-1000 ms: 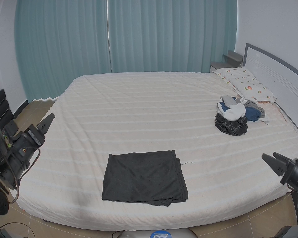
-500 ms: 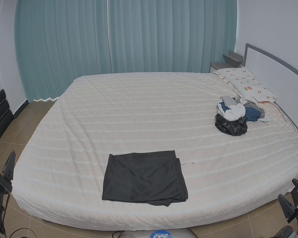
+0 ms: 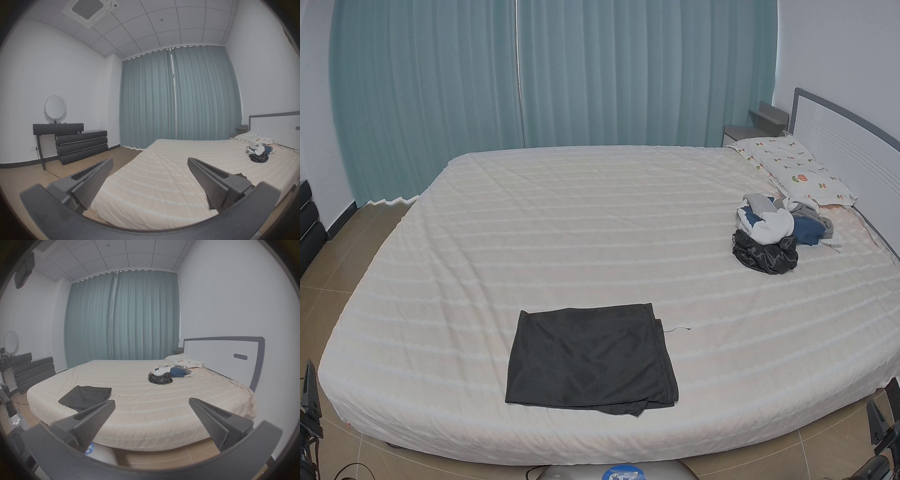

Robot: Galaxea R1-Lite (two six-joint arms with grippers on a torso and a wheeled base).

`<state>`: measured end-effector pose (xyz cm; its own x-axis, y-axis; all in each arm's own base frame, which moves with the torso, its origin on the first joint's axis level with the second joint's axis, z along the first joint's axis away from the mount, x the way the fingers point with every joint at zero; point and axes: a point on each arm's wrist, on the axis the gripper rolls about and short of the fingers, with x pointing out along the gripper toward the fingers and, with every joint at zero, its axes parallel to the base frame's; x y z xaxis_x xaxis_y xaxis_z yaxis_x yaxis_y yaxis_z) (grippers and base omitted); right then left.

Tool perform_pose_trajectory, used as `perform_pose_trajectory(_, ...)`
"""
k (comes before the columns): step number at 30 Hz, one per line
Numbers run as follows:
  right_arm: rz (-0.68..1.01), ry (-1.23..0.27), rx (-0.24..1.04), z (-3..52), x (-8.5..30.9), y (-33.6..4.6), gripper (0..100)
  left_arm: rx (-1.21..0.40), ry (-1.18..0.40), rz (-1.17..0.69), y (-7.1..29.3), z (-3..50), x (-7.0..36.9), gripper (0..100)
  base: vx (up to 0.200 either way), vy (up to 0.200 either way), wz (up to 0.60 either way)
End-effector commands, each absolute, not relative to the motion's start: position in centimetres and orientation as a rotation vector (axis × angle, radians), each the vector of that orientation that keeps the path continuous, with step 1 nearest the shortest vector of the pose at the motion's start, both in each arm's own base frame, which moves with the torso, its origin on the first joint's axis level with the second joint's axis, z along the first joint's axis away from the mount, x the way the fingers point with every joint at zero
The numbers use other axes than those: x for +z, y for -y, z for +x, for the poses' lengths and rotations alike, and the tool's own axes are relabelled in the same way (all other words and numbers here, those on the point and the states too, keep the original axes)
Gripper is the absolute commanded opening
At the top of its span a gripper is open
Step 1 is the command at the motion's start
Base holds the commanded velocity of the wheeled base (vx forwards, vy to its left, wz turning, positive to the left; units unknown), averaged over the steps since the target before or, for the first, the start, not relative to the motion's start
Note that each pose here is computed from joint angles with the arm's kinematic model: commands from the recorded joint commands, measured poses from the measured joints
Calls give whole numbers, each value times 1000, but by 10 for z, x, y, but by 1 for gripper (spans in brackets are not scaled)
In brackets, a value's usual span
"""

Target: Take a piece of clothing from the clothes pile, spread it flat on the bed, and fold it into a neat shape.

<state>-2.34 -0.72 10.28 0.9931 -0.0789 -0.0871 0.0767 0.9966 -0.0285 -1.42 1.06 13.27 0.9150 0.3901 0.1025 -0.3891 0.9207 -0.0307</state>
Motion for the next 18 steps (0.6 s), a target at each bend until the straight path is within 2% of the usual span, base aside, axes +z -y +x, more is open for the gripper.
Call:
perform_pose_trajectory(1,-33,-123,-126,-28,120,6,100,409,144,3,-11,-21,122,100,0,0,0)
perform_pose_trajectory(6,-37,-165,-140,-33,100,6,100,423,153,7,-11,-24,115,100,0,0,0)
perform_pose_trajectory(10,-24,-119,-171,-37,89,4,100,442,136,20,-10,-25,107,100,0,0,0)
perform_pose_trajectory(13,-14,-120,-131,-35,85,3,100,440,125,26,-10,-24,101,100,0,0,0)
perform_pose_trajectory(18,-23,14,20,-23,77,0,100,394,134,23,-9,-25,91,100,0,0,0)
